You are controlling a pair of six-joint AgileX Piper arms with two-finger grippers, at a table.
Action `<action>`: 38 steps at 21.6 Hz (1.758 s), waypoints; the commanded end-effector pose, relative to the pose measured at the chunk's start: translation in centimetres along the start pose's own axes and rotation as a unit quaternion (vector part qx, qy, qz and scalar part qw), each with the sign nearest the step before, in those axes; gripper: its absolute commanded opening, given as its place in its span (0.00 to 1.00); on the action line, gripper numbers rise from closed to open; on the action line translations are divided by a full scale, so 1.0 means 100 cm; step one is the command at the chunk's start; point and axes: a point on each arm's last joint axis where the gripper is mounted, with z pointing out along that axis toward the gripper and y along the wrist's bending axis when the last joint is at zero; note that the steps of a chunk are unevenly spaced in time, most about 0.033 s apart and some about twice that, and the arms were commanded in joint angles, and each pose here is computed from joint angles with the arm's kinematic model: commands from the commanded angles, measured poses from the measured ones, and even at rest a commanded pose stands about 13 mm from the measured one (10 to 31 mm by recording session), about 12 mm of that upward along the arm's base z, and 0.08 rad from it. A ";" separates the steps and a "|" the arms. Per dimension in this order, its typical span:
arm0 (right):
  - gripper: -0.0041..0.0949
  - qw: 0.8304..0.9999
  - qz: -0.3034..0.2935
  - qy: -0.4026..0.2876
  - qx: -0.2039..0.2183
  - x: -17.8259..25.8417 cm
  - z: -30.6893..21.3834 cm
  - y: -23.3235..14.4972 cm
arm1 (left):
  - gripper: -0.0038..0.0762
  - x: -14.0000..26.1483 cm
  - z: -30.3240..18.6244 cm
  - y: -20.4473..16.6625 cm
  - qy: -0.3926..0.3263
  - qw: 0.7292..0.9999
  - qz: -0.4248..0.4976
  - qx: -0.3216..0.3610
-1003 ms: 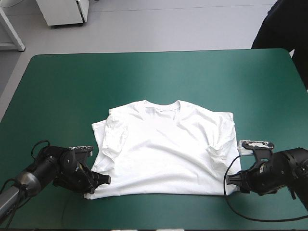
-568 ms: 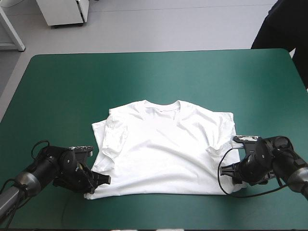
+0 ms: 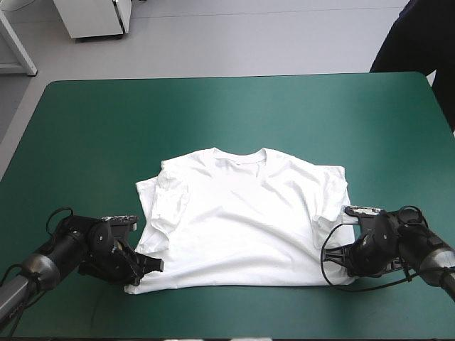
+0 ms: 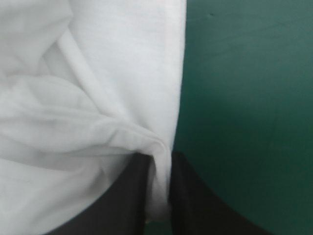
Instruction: Fold the cloth
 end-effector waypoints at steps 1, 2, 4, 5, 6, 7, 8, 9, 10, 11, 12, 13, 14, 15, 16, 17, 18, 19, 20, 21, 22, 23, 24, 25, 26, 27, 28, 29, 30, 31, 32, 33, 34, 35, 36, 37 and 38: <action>0.03 0.999 0.026 0.024 -0.023 0.010 0.002 0.003 | 0.02 -0.002 0.013 0.000 0.002 1.000 -0.004 0.001; 0.03 0.999 0.025 0.022 -0.024 0.010 -0.001 0.003 | 0.02 -0.004 0.011 -0.001 0.002 1.000 0.001 0.002; 0.03 0.999 0.019 0.004 -0.029 0.011 -0.017 0.003 | 0.02 -0.012 -0.003 -0.006 0.000 1.000 0.019 0.005; 0.03 0.999 0.015 -0.017 -0.034 0.010 -0.031 0.004 | 0.02 -0.018 -0.014 -0.009 -0.007 1.000 0.028 0.008; 0.03 0.998 0.012 -0.036 -0.040 0.010 -0.044 0.005 | 0.02 -0.025 -0.025 -0.013 -0.018 0.999 0.034 0.012; 0.03 0.997 0.006 -0.059 -0.043 0.007 -0.060 0.006 | 0.02 -0.032 -0.038 -0.017 -0.030 0.998 0.044 0.017; 0.03 0.996 0.003 -0.072 -0.043 0.007 -0.069 0.006 | 0.02 -0.035 -0.046 -0.019 -0.037 0.998 0.047 0.017; 0.03 0.995 -0.001 -0.087 -0.045 0.005 -0.081 0.006 | 0.02 -0.040 -0.056 -0.022 -0.048 0.997 0.052 0.020; 0.02 0.994 -0.005 -0.101 -0.041 0.004 -0.092 0.006 | 0.02 -0.045 -0.068 -0.025 -0.062 0.996 0.056 0.024; 0.02 0.992 -0.010 -0.117 -0.041 0.000 -0.104 0.007 | 0.02 -0.051 -0.081 -0.029 -0.083 0.994 0.061 0.030; 0.02 0.990 -0.019 -0.130 -0.044 -0.003 -0.114 0.009 | 0.02 -0.056 -0.094 -0.032 -0.104 0.992 0.064 0.036; 0.02 0.988 -0.021 -0.148 -0.049 -0.006 -0.124 0.010 | 0.02 -0.061 -0.109 -0.035 -0.128 0.989 0.069 0.037; 0.02 0.985 -0.022 -0.162 -0.054 -0.009 -0.132 0.012 | 0.02 -0.065 -0.121 -0.037 -0.149 0.985 0.073 0.038; 0.03 0.981 -0.024 -0.186 -0.056 -0.013 -0.141 0.012 | 0.02 -0.069 -0.135 -0.038 -0.177 0.981 0.078 0.033; 0.03 0.978 -0.026 -0.199 -0.053 -0.015 -0.146 0.012 | 0.02 -0.072 -0.140 -0.038 -0.190 0.978 0.081 0.029; 0.03 0.975 -0.026 -0.214 -0.050 -0.017 -0.151 0.012 | 0.02 -0.075 -0.148 -0.038 -0.207 0.975 0.080 0.024; 0.03 0.972 -0.028 -0.227 -0.047 -0.021 -0.154 0.012 | 0.02 -0.077 -0.151 -0.038 -0.219 0.972 0.079 0.021; 0.03 0.970 -0.030 -0.238 -0.045 -0.024 -0.157 0.012 | 0.02 -0.082 -0.156 -0.039 -0.233 0.969 0.080 0.016; 0.03 0.968 -0.032 -0.247 -0.039 -0.028 -0.160 0.012 | 0.02 -0.086 -0.159 -0.039 -0.241 0.967 0.080 0.011; 0.03 0.966 -0.033 -0.255 -0.036 -0.033 -0.162 0.013 | 0.02 -0.090 -0.161 -0.039 -0.249 0.965 0.077 0.007; 0.03 0.964 -0.035 -0.263 -0.032 -0.038 -0.164 0.014 | 0.02 -0.095 -0.163 -0.041 -0.255 0.964 0.077 0.005; 0.03 0.962 -0.036 -0.269 -0.029 -0.044 -0.165 0.015 | 0.02 -0.103 -0.164 -0.042 -0.263 0.962 0.078 0.003; 0.03 0.960 -0.039 -0.276 -0.018 -0.058 -0.166 0.016 | 0.02 -0.114 -0.165 -0.045 -0.272 0.959 0.080 -0.002; 0.02 0.959 -0.040 -0.279 -0.015 -0.065 -0.166 0.018 | 0.02 -0.121 -0.164 -0.046 -0.273 0.959 0.082 -0.007; 0.02 0.958 -0.044 -0.284 -0.005 -0.079 -0.166 0.020 | 0.02 -0.135 -0.161 -0.049 -0.270 0.959 0.084 -0.015; 0.03 0.957 -0.047 -0.286 0.001 -0.087 -0.166 0.021 | 0.02 -0.142 -0.159 -0.050 -0.269 0.959 0.086 -0.021; 0.02 0.957 -0.051 -0.287 0.013 -0.102 -0.166 0.024 | 0.02 -0.155 -0.158 -0.052 -0.271 0.958 0.089 -0.033; 0.02 0.956 -0.053 -0.289 0.018 -0.108 -0.166 0.025 | 0.02 -0.160 -0.159 -0.053 -0.273 0.957 0.090 -0.037; 0.02 0.954 -0.057 -0.291 0.030 -0.122 -0.165 0.027 | 0.02 -0.171 -0.161 -0.054 -0.283 0.953 0.094 -0.050; 0.02 0.955 -0.059 -0.290 0.036 -0.128 -0.162 0.028 | 0.02 -0.175 -0.163 -0.055 -0.289 0.951 0.094 -0.054; 0.02 0.954 -0.055 -0.293 0.038 -0.142 -0.159 0.027 | 0.02 -0.186 -0.165 -0.056 -0.297 0.948 0.097 -0.065; 0.02 0.954 -0.045 -0.294 0.036 -0.152 -0.156 0.026 | 0.02 -0.195 -0.163 -0.057 -0.299 0.947 0.098 -0.073; 0.02 0.956 -0.039 -0.290 0.038 -0.159 -0.151 0.024 | 0.02 -0.201 -0.162 -0.057 -0.299 0.947 0.097 -0.075; 0.02 0.958 -0.033 -0.281 0.040 -0.168 -0.144 0.021 | 0.02 -0.210 -0.155 -0.057 -0.291 0.949 0.092 -0.072; 0.02 0.960 -0.032 -0.274 0.040 -0.173 -0.139 0.019 | 0.02 -0.216 -0.148 -0.056 -0.284 0.952 0.090 -0.074; 0.02 0.963 -0.031 -0.264 0.041 -0.180 -0.130 0.018 | 0.02 -0.223 -0.139 -0.055 -0.275 0.954 0.088 -0.077; 0.02 0.964 -0.029 -0.260 0.040 -0.184 -0.125 0.017 | 0.02 -0.227 -0.131 -0.053 -0.265 0.957 0.086 -0.080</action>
